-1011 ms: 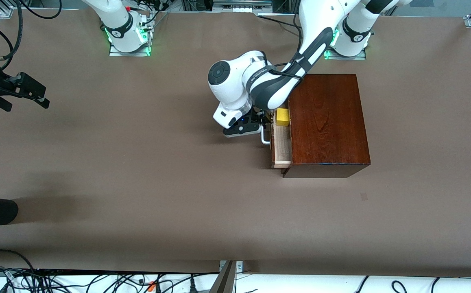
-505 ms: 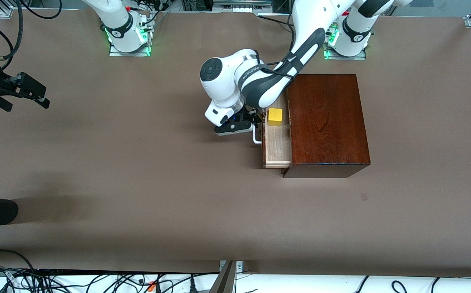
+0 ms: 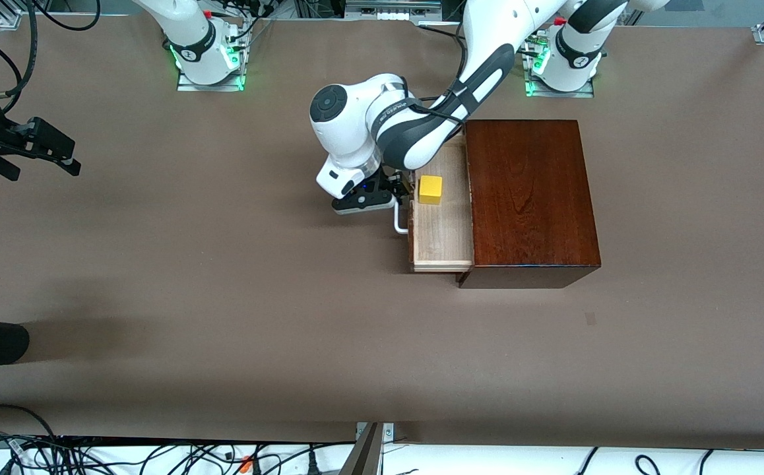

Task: Open drawer, take yellow block, close drawer
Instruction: 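Pull the drawer out of the box by its handle with the left gripper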

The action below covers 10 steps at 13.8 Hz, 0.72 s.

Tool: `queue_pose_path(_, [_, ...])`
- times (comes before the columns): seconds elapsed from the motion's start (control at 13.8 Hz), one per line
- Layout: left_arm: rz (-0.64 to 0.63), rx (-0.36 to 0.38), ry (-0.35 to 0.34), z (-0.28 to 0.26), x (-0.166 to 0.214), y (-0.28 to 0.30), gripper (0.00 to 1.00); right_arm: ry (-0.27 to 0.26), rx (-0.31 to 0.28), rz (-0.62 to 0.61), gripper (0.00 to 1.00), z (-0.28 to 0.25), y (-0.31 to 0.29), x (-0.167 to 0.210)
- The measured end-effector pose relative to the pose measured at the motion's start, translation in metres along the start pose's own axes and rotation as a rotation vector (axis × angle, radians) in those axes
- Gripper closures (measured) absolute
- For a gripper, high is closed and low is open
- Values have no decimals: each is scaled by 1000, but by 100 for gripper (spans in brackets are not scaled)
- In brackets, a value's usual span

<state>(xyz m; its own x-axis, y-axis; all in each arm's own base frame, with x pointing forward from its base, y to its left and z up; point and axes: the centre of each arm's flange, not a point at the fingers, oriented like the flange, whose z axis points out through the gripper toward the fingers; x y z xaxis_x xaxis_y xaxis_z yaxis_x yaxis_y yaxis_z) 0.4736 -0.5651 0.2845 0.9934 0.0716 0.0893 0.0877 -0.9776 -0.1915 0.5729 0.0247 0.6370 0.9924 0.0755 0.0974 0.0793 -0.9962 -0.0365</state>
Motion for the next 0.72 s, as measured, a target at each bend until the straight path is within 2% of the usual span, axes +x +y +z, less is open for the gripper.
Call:
queue_pose_path(0.36, [-34,-40,3,-19,13,-2,0,0,0,0,0,0,0,0])
queue_pose_path(0.58, [-90,-85,-19,-73,39,-30,0,0,0,0,0,0,0,0])
queue_pose_path(0.72, [-100,-97,-42,-121,58,-69,0,-1,0,0,0,0,0,0])
